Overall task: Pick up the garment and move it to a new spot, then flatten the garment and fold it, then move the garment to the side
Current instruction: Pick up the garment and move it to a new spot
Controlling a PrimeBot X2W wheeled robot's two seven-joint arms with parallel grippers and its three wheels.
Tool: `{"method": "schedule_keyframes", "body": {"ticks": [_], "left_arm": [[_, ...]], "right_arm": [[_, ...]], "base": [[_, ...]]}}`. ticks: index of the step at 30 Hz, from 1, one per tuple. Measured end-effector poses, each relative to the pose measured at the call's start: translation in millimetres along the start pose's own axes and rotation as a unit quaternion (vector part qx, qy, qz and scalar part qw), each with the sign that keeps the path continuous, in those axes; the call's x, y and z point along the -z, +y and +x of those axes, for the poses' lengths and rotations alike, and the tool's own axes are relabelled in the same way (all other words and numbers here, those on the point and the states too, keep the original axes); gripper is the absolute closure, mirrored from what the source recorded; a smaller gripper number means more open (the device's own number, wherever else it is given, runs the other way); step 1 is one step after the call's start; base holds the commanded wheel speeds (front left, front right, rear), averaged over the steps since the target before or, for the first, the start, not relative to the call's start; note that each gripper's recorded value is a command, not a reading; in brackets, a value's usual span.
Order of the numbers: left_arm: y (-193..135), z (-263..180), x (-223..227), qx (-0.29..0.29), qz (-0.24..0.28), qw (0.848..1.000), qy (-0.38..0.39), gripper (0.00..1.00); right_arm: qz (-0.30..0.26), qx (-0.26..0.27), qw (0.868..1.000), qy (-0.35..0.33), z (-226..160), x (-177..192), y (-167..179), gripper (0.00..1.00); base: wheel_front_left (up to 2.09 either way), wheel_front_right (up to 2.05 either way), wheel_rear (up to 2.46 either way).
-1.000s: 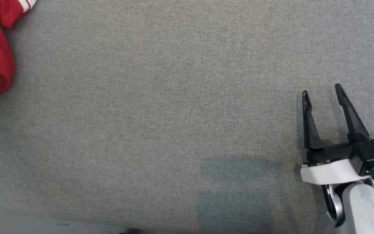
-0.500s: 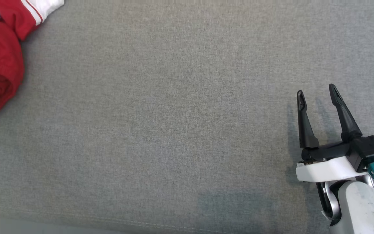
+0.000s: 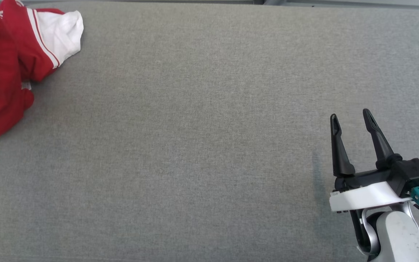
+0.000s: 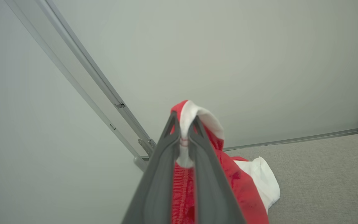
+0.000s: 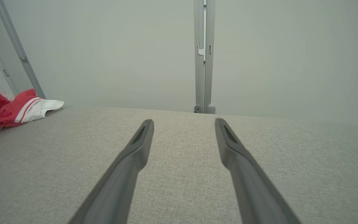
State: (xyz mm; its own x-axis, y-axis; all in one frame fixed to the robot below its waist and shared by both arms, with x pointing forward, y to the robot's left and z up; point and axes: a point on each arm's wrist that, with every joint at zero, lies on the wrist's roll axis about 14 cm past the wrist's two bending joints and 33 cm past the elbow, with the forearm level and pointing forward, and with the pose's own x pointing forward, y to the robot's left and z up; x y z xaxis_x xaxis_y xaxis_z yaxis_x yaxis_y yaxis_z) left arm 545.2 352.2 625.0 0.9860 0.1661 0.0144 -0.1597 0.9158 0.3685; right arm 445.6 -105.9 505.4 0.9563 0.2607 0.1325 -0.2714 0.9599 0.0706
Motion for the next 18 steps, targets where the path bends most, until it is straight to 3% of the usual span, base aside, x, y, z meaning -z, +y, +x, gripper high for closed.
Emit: {"method": "schedule_keyframes", "body": {"ticks": [9, 13, 18], "left_arm": [[-61, -2, -121, 0.08, 0.014, 0.987, -0.138, 1.0], [-113, -12, -174, 0.143, -0.006, 0.969, -0.199, 1.0], [-182, -35, -224, 0.229, -0.039, 0.936, -0.264, 1.0]], "right_arm": [[0.004, 0.038, 0.999, -0.024, -26, -28, -20, 0.0], [0.001, 0.066, 0.997, -0.03, -43, -36, -36, 0.0], [-0.005, 0.101, 0.994, -0.038, -61, -46, -56, 0.0]], "base": [[0.0, 0.0, 0.0], [0.0, 0.0, 0.0], [0.0, 0.0, 0.0]]}}
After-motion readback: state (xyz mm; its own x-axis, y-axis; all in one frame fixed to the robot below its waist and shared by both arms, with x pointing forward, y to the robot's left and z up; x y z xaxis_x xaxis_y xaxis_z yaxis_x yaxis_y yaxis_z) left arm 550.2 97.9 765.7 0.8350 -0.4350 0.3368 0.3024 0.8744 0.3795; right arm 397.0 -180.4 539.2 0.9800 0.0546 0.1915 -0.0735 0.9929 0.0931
